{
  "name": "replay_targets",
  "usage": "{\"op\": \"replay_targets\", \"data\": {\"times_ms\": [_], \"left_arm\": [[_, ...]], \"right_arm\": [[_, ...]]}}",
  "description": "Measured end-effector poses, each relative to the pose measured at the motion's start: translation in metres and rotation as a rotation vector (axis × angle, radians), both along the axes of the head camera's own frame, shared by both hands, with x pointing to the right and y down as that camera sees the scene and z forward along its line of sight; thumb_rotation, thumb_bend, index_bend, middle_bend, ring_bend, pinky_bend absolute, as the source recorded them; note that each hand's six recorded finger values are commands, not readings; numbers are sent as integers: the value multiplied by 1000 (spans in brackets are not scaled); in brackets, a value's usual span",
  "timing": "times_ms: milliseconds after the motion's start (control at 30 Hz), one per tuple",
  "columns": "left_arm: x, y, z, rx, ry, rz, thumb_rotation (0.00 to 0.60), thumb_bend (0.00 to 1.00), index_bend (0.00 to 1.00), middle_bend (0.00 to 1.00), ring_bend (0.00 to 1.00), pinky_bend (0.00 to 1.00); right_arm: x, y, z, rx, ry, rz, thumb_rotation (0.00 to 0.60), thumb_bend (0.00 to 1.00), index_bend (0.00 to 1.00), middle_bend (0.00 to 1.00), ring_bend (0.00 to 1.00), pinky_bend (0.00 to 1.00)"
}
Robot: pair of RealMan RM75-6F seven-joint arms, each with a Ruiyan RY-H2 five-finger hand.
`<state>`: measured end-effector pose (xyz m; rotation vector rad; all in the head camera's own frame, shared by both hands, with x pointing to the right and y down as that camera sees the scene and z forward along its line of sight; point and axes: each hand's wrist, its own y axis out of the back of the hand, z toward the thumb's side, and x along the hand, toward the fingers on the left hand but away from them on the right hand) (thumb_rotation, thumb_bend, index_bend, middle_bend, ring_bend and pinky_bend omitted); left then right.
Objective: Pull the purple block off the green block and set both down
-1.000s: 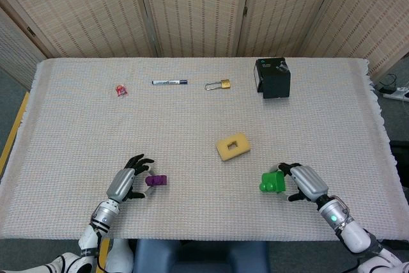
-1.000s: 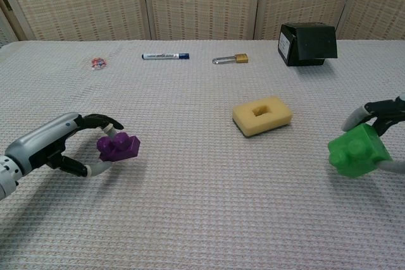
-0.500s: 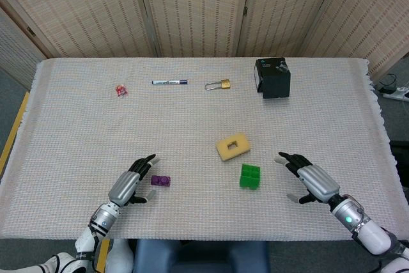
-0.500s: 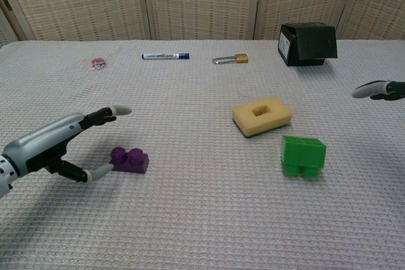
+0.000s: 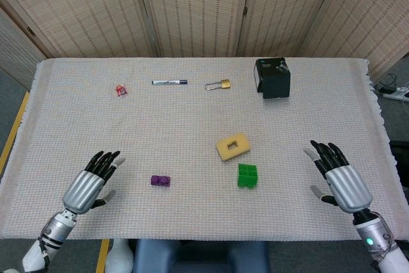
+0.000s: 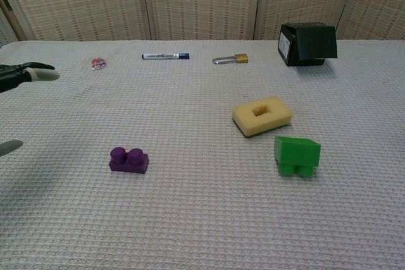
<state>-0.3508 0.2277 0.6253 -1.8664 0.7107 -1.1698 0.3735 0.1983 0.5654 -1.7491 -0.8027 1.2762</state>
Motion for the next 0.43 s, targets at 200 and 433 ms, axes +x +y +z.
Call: {"op": "replay_targets", "data": {"times_ms": [200,433], "left_arm": [[-60,24,-19,22,-192,-141,600,383,0,0,0,0],[-72,25,-31,95,-251,-171,600,383,0,0,0,0]], "right_arm": [[14,23,-6,93,111,98,600,346,0,0,0,0],[20,20,-1,55,111,104,600,347,0,0,0,0]]}}
